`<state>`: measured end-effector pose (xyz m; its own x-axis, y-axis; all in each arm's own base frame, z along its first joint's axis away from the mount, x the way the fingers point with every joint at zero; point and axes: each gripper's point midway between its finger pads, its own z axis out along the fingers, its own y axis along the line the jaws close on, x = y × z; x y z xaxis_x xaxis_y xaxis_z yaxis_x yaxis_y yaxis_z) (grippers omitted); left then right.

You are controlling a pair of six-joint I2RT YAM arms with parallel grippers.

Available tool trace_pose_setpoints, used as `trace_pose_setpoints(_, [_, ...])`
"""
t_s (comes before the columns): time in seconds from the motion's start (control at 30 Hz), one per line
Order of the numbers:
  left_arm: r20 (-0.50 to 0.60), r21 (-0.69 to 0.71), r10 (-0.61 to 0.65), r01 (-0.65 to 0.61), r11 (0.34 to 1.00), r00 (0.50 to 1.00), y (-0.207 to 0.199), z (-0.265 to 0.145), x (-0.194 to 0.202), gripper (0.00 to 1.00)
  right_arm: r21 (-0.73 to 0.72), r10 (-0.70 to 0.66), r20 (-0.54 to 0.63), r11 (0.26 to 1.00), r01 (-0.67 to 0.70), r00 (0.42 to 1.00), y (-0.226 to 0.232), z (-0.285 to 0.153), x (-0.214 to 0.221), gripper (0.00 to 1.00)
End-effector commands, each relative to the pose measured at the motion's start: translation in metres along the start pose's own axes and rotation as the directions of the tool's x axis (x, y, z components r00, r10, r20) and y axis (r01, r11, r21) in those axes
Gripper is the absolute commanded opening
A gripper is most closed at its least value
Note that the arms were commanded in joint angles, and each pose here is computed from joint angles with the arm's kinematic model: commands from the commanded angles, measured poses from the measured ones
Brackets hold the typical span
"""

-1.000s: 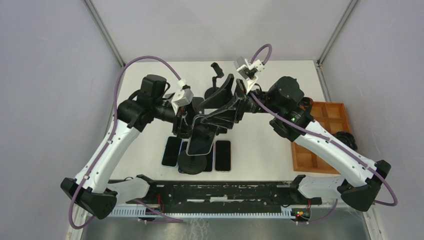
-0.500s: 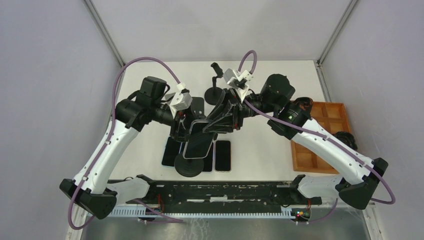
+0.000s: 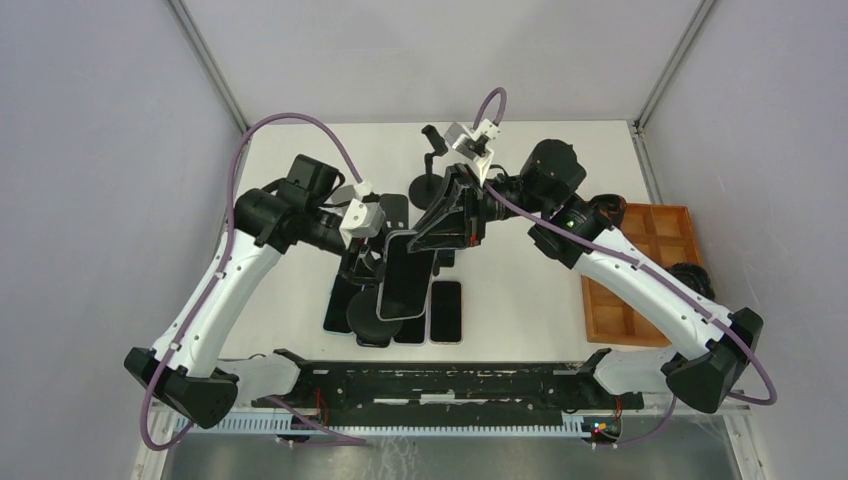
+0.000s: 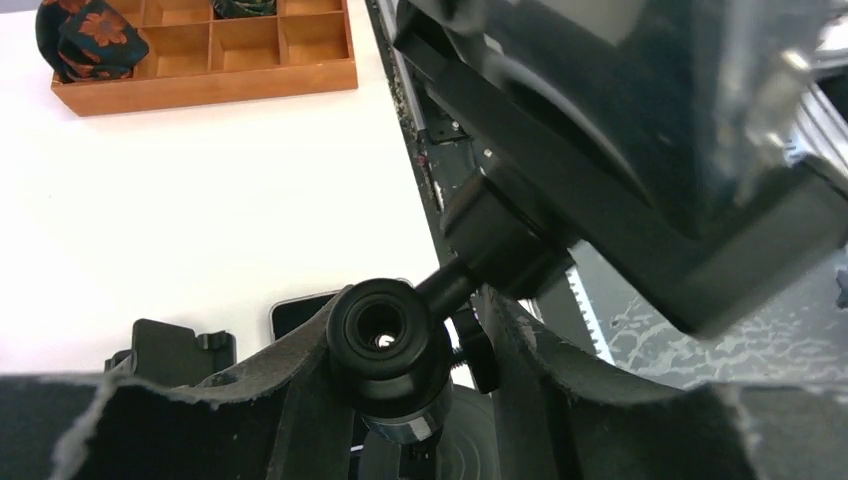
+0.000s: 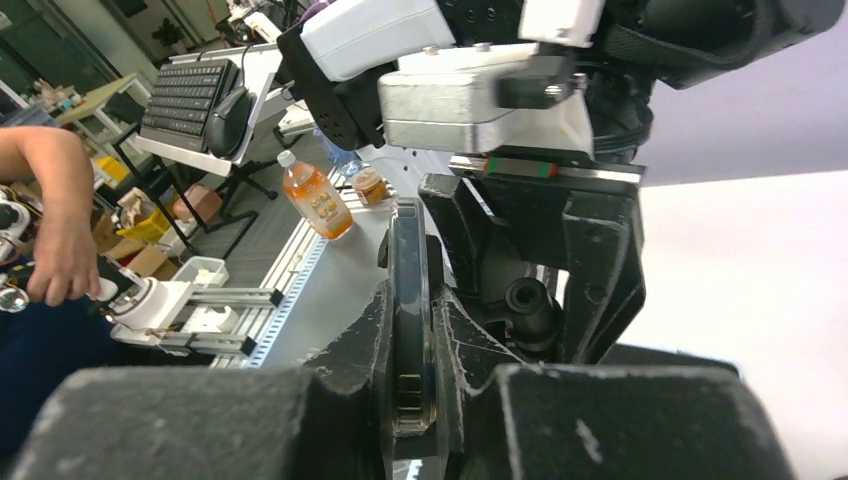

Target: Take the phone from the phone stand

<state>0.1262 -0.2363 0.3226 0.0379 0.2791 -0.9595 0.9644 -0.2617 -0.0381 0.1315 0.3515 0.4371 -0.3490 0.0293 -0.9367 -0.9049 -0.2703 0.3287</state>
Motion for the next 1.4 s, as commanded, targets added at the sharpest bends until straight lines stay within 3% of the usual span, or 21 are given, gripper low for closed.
trace_pose_setpoints(0.0, [-0.108, 0.051, 0.091, -0.085, 0.995, 0.990, -0.030, -0.007, 0.032, 0.02, 0.127, -0.287, 0.258, 0.957, 0.262, 0.922, 0.022, -0.033, -0.102, 0.00])
trace_pose_setpoints(0.33, [-0.141, 0.050, 0.148, -0.142, 0.989, 0.979, -0.032, -0.009, 0.040, 0.02, 0.208, -0.394, 0.329, 0.917, 0.341, 0.859, 0.035, -0.055, -0.135, 0.00])
trace_pose_setpoints(0.57, [-0.130, 0.031, 0.196, -0.193, 0.981, 0.972, -0.033, -0.013, 0.025, 0.02, 0.424, -0.314, 0.197, 0.882, 0.208, 0.929, -0.019, -0.089, -0.122, 0.00])
trace_pose_setpoints(0.7, [-0.111, 0.012, 0.234, -0.234, 0.972, 0.966, -0.034, -0.017, 0.007, 0.02, 0.582, -0.090, 0.113, 0.813, 0.007, 0.990, -0.078, -0.126, -0.065, 0.00])
trace_pose_setpoints(0.83, [-0.110, -0.008, 0.279, -0.282, 0.959, 0.954, -0.036, -0.022, -0.006, 0.02, 0.693, 0.135, 0.018, 0.713, -0.109, 0.991, -0.122, -0.158, 0.024, 0.00])
trace_pose_setpoints(0.97, [-0.098, -0.019, 0.303, -0.306, 0.952, 0.948, -0.039, -0.024, -0.017, 0.02, 0.765, 0.310, -0.030, 0.619, -0.178, 0.950, -0.146, -0.182, 0.117, 0.00])
trace_pose_setpoints(1.1, [-0.085, -0.023, 0.313, -0.316, 0.949, 0.946, -0.041, -0.025, -0.022, 0.02, 0.783, 0.483, -0.056, 0.564, -0.262, 0.874, -0.156, -0.192, 0.185, 0.00])
trace_pose_setpoints(1.37, [-0.078, -0.019, 0.309, -0.311, 0.950, 0.948, -0.040, -0.024, -0.023, 0.02, 0.765, 0.631, -0.096, 0.542, -0.349, 0.770, -0.165, -0.191, 0.262, 0.00])
